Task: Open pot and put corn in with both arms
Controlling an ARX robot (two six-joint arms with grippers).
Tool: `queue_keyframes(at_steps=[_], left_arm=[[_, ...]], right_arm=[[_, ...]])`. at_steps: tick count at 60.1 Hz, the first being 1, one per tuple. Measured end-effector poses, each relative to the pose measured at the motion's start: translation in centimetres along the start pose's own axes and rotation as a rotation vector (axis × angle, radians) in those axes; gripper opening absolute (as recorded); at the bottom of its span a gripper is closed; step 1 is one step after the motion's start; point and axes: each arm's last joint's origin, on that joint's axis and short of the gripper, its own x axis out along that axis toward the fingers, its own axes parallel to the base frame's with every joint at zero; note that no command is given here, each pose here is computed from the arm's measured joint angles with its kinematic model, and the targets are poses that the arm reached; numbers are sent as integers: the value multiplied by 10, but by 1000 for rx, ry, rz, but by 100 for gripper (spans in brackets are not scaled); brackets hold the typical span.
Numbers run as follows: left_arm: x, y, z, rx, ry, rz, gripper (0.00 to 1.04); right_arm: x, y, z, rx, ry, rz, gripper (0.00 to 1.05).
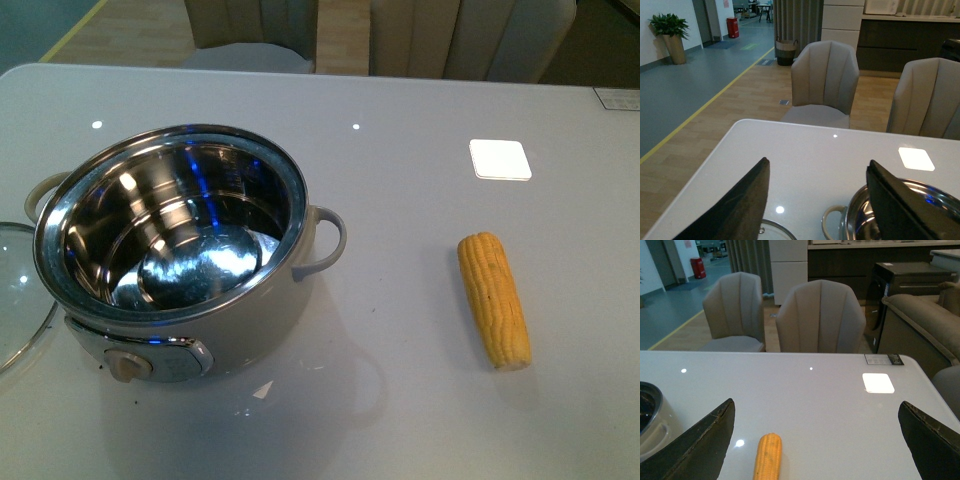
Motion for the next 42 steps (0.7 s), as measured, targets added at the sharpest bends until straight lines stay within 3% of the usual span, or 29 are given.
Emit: queue_keyframes(at_steps=[16,42], left_arm=[[-19,-22,-8,-4,-2,-3,3],[-40,-45,-15,-1,-22,-14,3]], right_arm=[[0,0,0,0,0,0,96],[0,0,0,0,0,0,96]])
